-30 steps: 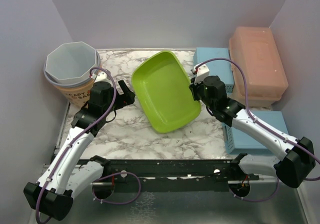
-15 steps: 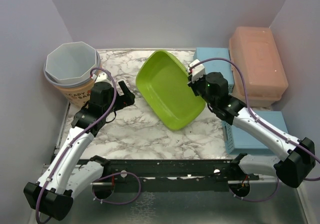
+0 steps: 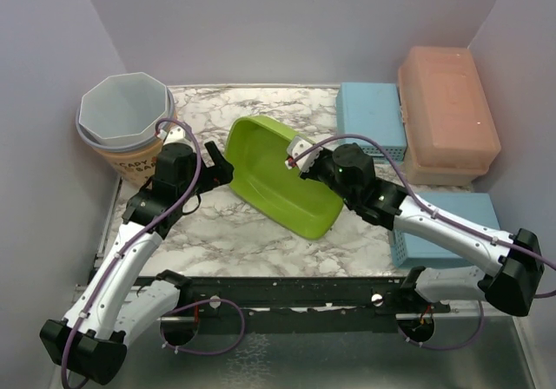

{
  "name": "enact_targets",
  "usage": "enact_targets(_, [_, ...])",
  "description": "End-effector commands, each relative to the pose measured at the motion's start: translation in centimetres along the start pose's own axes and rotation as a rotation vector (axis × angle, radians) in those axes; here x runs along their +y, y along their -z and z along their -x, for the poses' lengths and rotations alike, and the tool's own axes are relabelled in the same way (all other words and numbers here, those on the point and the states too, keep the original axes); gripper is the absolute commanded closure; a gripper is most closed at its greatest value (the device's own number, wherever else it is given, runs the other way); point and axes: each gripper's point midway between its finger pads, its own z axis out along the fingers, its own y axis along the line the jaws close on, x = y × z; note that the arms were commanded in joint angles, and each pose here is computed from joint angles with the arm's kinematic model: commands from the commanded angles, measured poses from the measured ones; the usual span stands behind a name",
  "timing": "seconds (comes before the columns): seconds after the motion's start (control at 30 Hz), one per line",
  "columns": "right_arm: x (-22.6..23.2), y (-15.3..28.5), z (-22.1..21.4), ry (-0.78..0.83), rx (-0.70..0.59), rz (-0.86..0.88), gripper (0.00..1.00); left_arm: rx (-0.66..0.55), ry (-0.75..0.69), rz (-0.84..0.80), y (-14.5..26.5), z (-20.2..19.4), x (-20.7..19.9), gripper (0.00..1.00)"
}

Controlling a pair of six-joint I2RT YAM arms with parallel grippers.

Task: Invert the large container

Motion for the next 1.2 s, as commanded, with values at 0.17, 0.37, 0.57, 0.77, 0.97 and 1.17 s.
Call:
enact_targets(0.17, [-2.7,0.2,2.4,0.229,-0.05,-0.27,0.99,-0.099,0.007,0.044,1.7,2.7,0.4,0.04])
enact_targets(0.37, [-4.4,0.0,4.0,0.357,-0.076,-0.346,0.99,-0.076,0.022,0.084,1.3,1.7,1.4,0.04])
enact_targets(0.57, [-3.4,0.0,4.9,0.452,-0.087,-0.311,0.99,-0.105,0.016,0.097,1.8,2.4,1.6,0.03])
enact_targets(0.77, [2.0,0.0,4.6,0.558,-0.118,-0.178,0.99,-0.087,0.038,0.183,1.4,1.9,3.0,0.03])
enact_targets(0.97, [5.3,0.4,3.8,0.589,-0.113,-0.171,0.99,-0.124,0.058,0.278,2.5,3.3,4.1,0.01])
enact_targets(1.17, [7.7,1.3,3.5,0.618,-0.133,-0.118,0.99,-0.224,0.094,0.254,4.9,6.5,3.1,0.01])
